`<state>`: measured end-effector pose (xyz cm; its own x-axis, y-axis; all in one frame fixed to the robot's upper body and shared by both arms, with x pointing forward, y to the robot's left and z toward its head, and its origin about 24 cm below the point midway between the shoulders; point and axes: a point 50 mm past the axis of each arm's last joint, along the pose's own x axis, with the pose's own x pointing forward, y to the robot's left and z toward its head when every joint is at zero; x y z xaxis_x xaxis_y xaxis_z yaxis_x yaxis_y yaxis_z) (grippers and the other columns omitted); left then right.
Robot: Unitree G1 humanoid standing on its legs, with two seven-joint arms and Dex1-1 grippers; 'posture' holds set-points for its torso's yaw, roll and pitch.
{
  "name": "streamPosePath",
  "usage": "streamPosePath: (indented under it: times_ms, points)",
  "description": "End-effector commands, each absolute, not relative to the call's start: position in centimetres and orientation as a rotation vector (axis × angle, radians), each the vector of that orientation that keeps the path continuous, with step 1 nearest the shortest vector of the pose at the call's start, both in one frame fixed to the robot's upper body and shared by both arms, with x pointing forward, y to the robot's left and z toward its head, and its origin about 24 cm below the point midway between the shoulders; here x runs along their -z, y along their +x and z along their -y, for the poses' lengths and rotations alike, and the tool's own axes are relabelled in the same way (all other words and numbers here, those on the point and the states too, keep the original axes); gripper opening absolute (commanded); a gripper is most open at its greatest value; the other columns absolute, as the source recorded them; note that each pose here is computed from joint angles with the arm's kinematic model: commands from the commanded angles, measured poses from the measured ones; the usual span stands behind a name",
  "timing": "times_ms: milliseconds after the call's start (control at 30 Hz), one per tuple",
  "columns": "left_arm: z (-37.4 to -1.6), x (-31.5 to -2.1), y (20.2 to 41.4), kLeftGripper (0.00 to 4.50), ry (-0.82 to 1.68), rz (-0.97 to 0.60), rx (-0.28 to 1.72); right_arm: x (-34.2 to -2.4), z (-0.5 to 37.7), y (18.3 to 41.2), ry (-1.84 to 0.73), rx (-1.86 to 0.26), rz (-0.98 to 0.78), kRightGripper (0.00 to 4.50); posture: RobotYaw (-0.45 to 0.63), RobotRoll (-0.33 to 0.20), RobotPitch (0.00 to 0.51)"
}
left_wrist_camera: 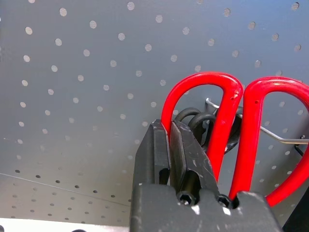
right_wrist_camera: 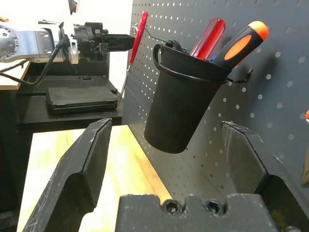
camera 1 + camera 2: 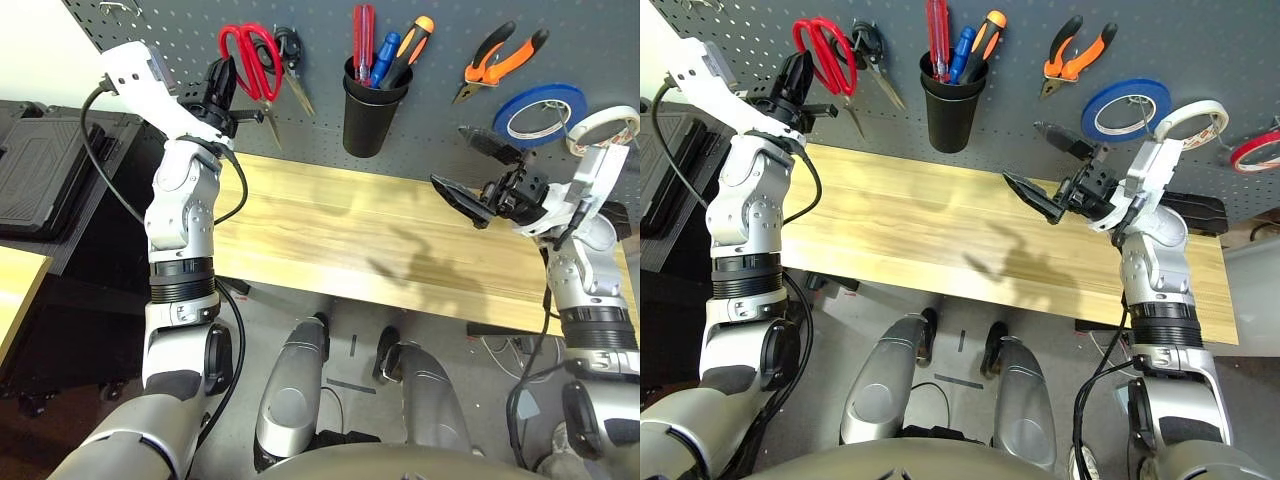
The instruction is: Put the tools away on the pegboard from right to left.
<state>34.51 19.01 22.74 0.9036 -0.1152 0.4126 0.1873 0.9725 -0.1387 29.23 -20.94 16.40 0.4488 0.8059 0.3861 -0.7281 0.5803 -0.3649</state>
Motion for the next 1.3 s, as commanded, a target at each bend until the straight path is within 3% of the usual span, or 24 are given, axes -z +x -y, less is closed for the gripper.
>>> streamPosePath:
  times_ms: [33,300,567,1167,1200,1300]
  points:
    - [-19.6,-22.7,33.6,0.02,-0.188,0.422,0.127,-16.1,21.0,28.9,-0.165,-0.953,0.559,4.50,0.25,0.000,0.284]
    - [-19.4,-23.1,31.7,0.02,-0.170,0.429,0.104,-15.9,20.7,29.2,-0.159,-0.966,0.553,4.50,0.27,0.000,0.285]
    - [-19.2,-22.9,31.7,0.02,-0.174,0.408,0.108,-15.8,20.3,29.3,-0.155,-0.974,0.557,4.50,0.27,0.000,0.276]
    - [-17.8,-21.0,38.4,0.02,-0.066,0.273,0.196,-15.3,19.8,29.4,-0.162,-0.897,0.538,4.50,0.22,0.000,0.254]
    - [-17.9,-20.6,38.4,0.63,-0.061,0.258,0.201,-15.3,19.8,29.4,-0.164,-0.882,0.539,4.50,0.22,0.000,0.254]
    - [-18.2,-19.0,37.9,1.58,-0.040,0.224,0.229,-15.1,19.8,29.3,-0.165,-0.836,0.546,4.50,0.21,0.000,0.252]
